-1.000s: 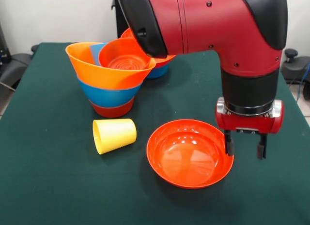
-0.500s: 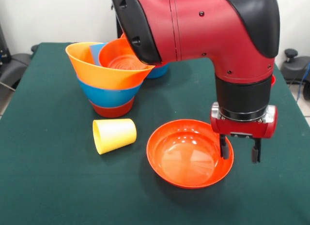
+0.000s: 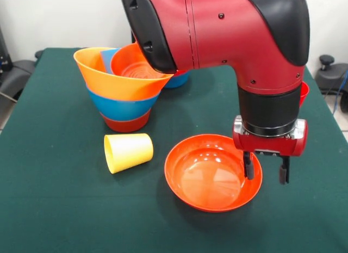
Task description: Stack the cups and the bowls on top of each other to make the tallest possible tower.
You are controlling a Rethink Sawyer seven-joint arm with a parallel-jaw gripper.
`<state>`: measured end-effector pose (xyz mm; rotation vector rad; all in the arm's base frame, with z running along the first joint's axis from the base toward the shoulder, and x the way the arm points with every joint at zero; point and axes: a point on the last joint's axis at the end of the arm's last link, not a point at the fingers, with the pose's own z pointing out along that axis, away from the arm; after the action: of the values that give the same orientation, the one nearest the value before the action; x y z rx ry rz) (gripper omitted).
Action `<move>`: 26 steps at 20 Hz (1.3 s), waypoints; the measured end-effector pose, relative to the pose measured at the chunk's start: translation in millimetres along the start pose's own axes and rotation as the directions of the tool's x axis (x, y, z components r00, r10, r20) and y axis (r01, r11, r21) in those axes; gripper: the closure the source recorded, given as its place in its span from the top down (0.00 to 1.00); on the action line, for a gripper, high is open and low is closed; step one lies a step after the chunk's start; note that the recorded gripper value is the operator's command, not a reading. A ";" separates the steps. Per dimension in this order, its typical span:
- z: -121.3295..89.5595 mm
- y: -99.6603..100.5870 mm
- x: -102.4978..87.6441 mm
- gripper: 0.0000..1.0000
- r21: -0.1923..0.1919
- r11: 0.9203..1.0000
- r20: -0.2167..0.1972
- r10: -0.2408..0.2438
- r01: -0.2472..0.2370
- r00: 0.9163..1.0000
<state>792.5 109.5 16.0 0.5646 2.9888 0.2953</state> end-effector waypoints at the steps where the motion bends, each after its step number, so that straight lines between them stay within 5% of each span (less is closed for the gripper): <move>1: 1.0 -0.7 0.2 1.00 0.000 1.000 -0.001 0.001 -0.001 1.000; 26: 33.8 -32.7 7.6 1.00 0.015 0.999 -0.045 0.036 -0.035 0.998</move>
<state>778.0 88.2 -24.1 0.6209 3.0293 0.2942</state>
